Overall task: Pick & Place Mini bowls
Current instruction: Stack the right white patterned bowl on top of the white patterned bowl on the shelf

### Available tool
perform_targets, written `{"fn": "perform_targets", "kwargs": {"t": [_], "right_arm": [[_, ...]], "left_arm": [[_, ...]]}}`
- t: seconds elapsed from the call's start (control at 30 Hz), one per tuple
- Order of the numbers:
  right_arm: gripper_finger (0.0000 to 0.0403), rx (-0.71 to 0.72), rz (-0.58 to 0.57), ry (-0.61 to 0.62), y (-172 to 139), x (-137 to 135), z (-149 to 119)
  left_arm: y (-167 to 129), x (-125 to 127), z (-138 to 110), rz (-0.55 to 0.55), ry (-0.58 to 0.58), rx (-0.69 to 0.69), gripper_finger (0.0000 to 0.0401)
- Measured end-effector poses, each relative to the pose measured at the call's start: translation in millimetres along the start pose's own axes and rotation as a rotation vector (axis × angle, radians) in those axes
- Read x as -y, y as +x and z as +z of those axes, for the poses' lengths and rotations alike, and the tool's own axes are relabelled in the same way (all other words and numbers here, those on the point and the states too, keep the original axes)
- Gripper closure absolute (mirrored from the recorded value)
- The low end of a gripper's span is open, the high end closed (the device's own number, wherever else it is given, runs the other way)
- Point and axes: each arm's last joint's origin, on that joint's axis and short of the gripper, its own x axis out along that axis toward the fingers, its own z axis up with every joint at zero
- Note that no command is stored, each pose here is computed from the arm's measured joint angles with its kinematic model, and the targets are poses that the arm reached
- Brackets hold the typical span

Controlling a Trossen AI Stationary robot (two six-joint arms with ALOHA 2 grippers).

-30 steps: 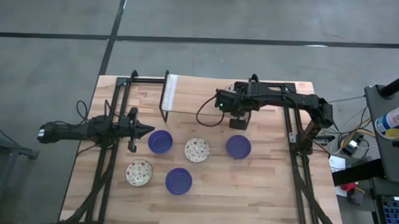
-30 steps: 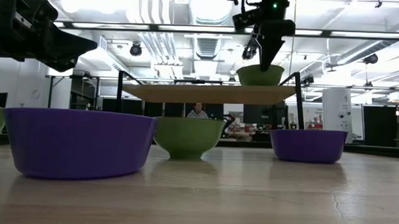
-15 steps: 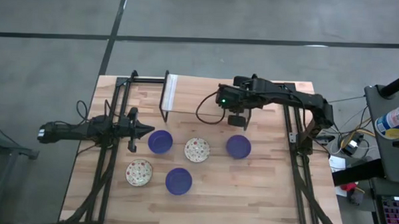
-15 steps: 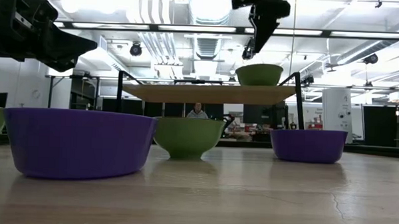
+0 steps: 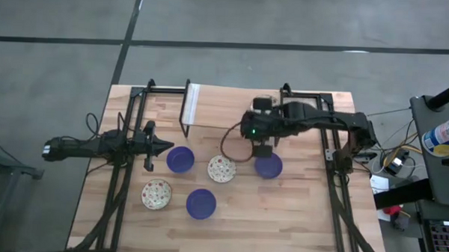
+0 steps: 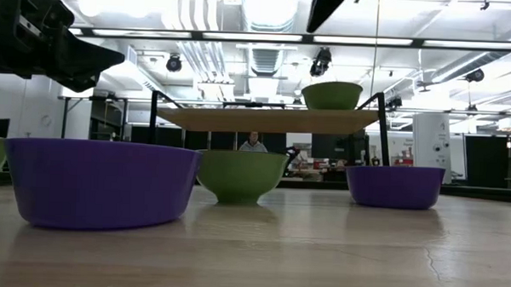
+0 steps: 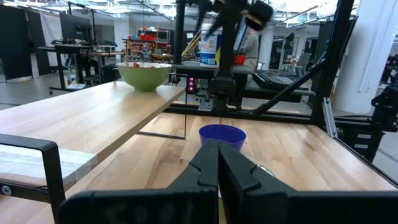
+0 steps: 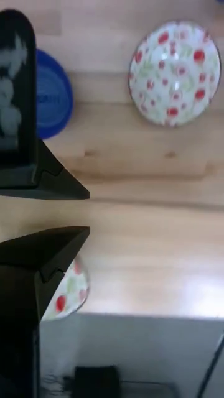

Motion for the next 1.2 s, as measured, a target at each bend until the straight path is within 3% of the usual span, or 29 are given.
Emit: {"fn": "perform_targets", "kwargs": {"t": [0.23, 0.6, 0.93, 1.2], "right_arm": [[0.0326, 0.075, 0.065, -0.127, 20, -46, 6], [0.0319, 0.248, 0.102, -0.216, 45, -105, 9], [0.0281, 0.326, 0.14, -0.197, 59, -128, 9], [0.0282, 0.292, 0.157, -0.272, 74, -150, 15]], "left_arm": [[0, 0, 0, 0.0, 0.0, 0.0, 0.0401], [0, 0, 0, 0.0, 0.0, 0.0, 0.0401], [0, 0, 0, 0.001, 0.0, 0.0, 0.0401], [0, 0, 0, 0.0, 0.0, 0.0, 0.0401]]}}
